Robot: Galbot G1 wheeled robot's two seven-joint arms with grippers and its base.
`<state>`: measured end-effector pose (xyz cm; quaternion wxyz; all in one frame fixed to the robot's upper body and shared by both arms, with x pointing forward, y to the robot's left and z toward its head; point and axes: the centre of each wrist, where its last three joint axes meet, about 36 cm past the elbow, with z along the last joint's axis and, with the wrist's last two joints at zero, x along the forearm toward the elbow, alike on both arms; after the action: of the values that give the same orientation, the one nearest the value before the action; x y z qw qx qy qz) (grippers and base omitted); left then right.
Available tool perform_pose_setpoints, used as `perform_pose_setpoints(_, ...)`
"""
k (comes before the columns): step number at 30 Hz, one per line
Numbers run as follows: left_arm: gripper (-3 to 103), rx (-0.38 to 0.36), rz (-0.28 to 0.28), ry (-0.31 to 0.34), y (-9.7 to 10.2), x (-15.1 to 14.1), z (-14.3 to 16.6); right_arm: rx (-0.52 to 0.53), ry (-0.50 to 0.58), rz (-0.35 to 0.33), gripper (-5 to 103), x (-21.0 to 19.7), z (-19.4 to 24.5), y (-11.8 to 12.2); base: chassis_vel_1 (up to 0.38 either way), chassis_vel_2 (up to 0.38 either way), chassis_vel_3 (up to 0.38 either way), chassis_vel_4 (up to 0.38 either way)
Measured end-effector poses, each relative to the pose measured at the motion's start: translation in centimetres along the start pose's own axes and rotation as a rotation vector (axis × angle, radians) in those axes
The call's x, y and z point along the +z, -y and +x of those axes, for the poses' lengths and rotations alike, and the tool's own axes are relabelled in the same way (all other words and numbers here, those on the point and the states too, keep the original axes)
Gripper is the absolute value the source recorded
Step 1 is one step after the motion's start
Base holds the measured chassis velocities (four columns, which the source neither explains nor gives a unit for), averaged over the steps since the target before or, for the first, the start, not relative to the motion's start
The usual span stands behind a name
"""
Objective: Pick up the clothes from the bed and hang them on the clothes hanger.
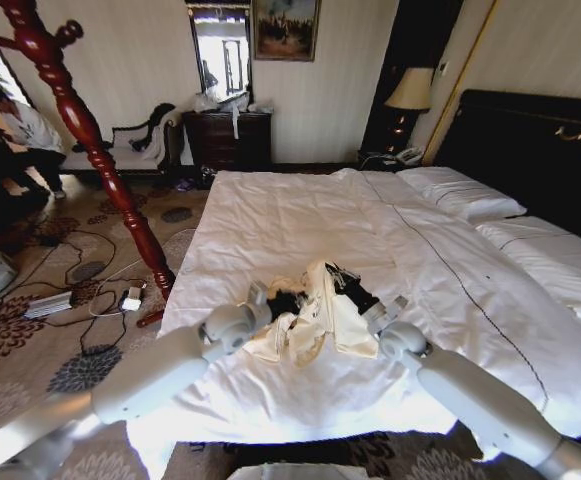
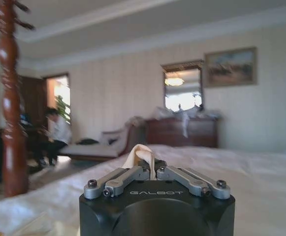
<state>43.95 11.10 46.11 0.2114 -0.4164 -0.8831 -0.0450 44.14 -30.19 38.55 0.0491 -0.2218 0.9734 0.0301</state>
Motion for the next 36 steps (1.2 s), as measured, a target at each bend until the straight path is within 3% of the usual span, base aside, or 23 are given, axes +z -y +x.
perform_pose_setpoints(3, 1, -0.046, 0.016, -0.050, 0.2, 1.5, -0.2, 0.027, -0.054, -0.034, 10, 0.4, 1.0, -0.6, 0.000, 0.000, 0.000, 0.000)
perform_pose_setpoints(5, 1, -0.093, 0.036, -0.086, 0.2, 2.3, 0.0, 0.072, -0.103, -0.041, 21, 0.0, 1.7, -1.0, 0.000, 0.000, 0.000, 0.000)
perform_pose_setpoints(7, 0, -0.166, 0.067, -0.142, -0.2, 3.0, 0.8, 0.206, -0.205, -0.037, 32, -0.9, 2.6, -2.4, 0.000, 0.000, 0.000, 0.000)
perform_pose_setpoints(8, 0, -0.166, 0.067, -0.142, -0.2, 3.0, 0.8, 0.206, -0.205, -0.037, 32, -0.9, 2.6, -2.4, 0.000, 0.000, 0.000, 0.000)
perform_pose_setpoints(9, 6, -0.190, 0.085, -0.170, -0.2, 3.2, 1.4, 0.273, -0.245, -0.042, 32, -1.4, 2.7, -3.1, 0.000, 0.000, 0.000, 0.000)
perform_pose_setpoints(10, 6, -0.222, 0.109, -0.203, -0.3, 3.4, 2.3, 0.356, -0.304, -0.059, 37, -2.1, 2.8, -4.1, 0.000, 0.000, 0.000, 0.000)
perform_pose_setpoints(12, 18, -0.262, 0.152, -0.237, -0.2, 3.7, 4.2, 0.464, -0.395, -0.104, 48, -4.2, 2.7, -5.9, 0.000, 0.000, 0.000, 0.000)
perform_pose_setpoints(13, 18, -0.262, 0.152, -0.237, -0.2, 3.7, 4.2, 0.464, -0.395, -0.104, 48, -4.2, 2.7, -5.9, 0.000, 0.000, 0.000, 0.000)
perform_pose_setpoints(16, 34, -0.346, 0.196, -0.249, -0.5, 4.1, 8.0, 0.560, -0.500, -0.153, 64, -7.8, 2.8, -8.5, 0.000, 0.000, 0.000, 0.000)
perform_pose_setpoints(18, 34, -0.375, 0.208, -0.241, -0.5, 4.1, 9.2, 0.567, -0.519, -0.151, 64, -8.7, 2.8, -9.1, 0.000, 0.000, 0.000, 0.000)
perform_pose_setpoints(20, 44, -0.427, 0.219, -0.215, -0.2, 4.2, 11.5, 0.548, -0.508, -0.108, 76, -9.7, 3.1, -9.7, 0.000, 0.000, 0.000, 0.000)
perform_pose_setpoints(22, 55, -0.468, 0.192, -0.186, 0.6, 4.7, 13.3, 0.513, -0.476, -0.044, 86, -9.5, 3.4, -9.6, 0.000, 0.000, 0.000, 0.000)
perform_pose_setpoints(24, 55, -0.481, 0.181, -0.174, 1.0, 4.9, 13.7, 0.500, -0.466, -0.027, 86, -9.4, 3.4, -9.5, 0.000, 0.000, 0.000, 0.000)
perform_pose_setpoints(26, 66, -0.485, 0.186, -0.161, 2.3, 5.8, 14.2, 0.465, -0.455, -0.001, 96, -8.9, 3.3, -9.2, 0.000, 0.000, 0.000, 0.000)
perform_pose_setpoints(28, 72, -0.479, 0.194, -0.159, 3.0, 6.3, 14.0, 0.453, -0.469, -0.019, 99, -8.7, 3.1, -9.2, 0.000, 0.000, 0.000, 0.000)
perform_pose_setpoints(30, 82, -0.478, 0.182, -0.143, 3.9, 6.8, 13.3, 0.457, -0.546, -0.102, 100, -8.6, 2.5, -9.6, 0.000, 0.000, 0.000, 0.000)
perform_pose_setpoints(31, 82, -0.478, 0.182, -0.143, 3.9, 6.8, 13.3, 0.457, -0.546, -0.102, 100, -8.6, 2.5, -9.6, 0.000, 0.000, 0.000, 0.000)
perform_pose_setpoints(32, 88, -0.490, 0.176, -0.127, 3.9, 6.7, 13.1, 0.470, -0.609, -0.144, 100, -8.5, 2.2, -9.6, 0.000, 0.000, 0.000, 0.000)
perform_pose_setpoints(34, 97, -0.551, 0.173, -0.095, 3.0, 6.3, 12.9, 0.485, -0.710, -0.169, 100, -7.6, 1.4, -9.2, 0.000, 0.000, 0.000, 0.000)
perform_pose_setpoints(36, 99, -0.623, 0.171, -0.082, 1.7, 6.0, 13.3, 0.464, -0.745, -0.166, 100, -6.5, 1.1, -8.5, 0.000, 0.000, 0.000, 0.000)
